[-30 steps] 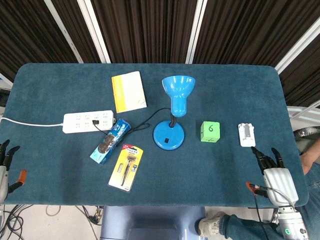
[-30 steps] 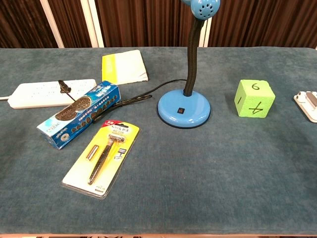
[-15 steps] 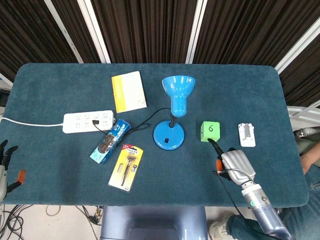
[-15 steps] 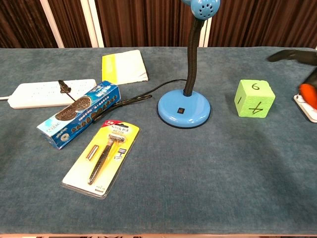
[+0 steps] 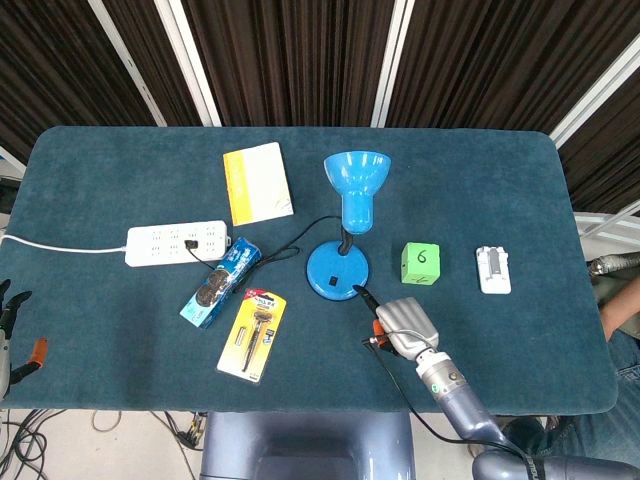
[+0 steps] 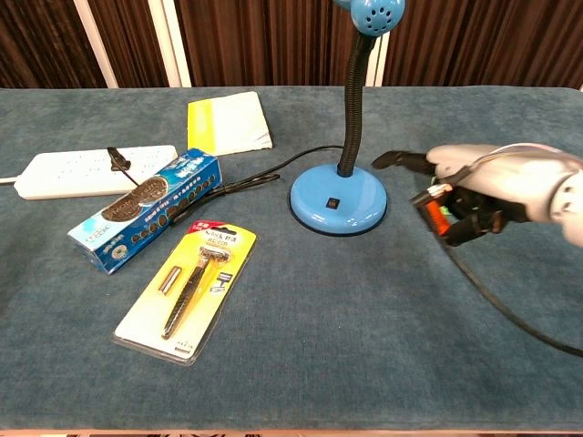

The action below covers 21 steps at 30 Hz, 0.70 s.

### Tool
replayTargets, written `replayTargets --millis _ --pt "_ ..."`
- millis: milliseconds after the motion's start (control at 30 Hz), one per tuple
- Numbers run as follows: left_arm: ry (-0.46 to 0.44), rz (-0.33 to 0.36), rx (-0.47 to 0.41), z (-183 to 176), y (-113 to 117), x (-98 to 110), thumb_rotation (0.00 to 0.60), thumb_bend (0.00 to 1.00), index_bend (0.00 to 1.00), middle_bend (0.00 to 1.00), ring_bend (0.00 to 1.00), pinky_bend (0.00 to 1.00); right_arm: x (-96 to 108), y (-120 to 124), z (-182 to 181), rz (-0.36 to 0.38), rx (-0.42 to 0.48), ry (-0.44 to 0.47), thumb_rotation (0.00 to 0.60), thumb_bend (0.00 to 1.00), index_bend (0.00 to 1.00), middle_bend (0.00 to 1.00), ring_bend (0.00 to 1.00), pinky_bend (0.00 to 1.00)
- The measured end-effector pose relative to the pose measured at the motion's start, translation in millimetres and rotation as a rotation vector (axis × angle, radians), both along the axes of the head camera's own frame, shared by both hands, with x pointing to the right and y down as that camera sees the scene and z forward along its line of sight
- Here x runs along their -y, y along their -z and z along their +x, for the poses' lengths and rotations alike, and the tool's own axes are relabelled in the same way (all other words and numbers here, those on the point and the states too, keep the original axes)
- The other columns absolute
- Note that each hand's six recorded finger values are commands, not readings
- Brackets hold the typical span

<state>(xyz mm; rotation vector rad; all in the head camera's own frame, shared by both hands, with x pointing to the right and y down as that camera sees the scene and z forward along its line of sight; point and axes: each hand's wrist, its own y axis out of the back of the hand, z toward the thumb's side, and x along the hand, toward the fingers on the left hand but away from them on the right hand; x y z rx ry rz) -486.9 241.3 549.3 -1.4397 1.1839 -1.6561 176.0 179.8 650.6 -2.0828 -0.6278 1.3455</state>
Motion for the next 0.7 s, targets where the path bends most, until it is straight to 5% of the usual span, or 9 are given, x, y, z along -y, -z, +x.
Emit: replayTargets --millis 700 --pt "0.027 0.0 -0.006 -6 2 1 0.6 0.38 0.16 0.0 0.0 0.0 23 -58 -41 -0.092 -0.138 -0.01 0.6 0.83 0.0 0.8 0.87 0.83"
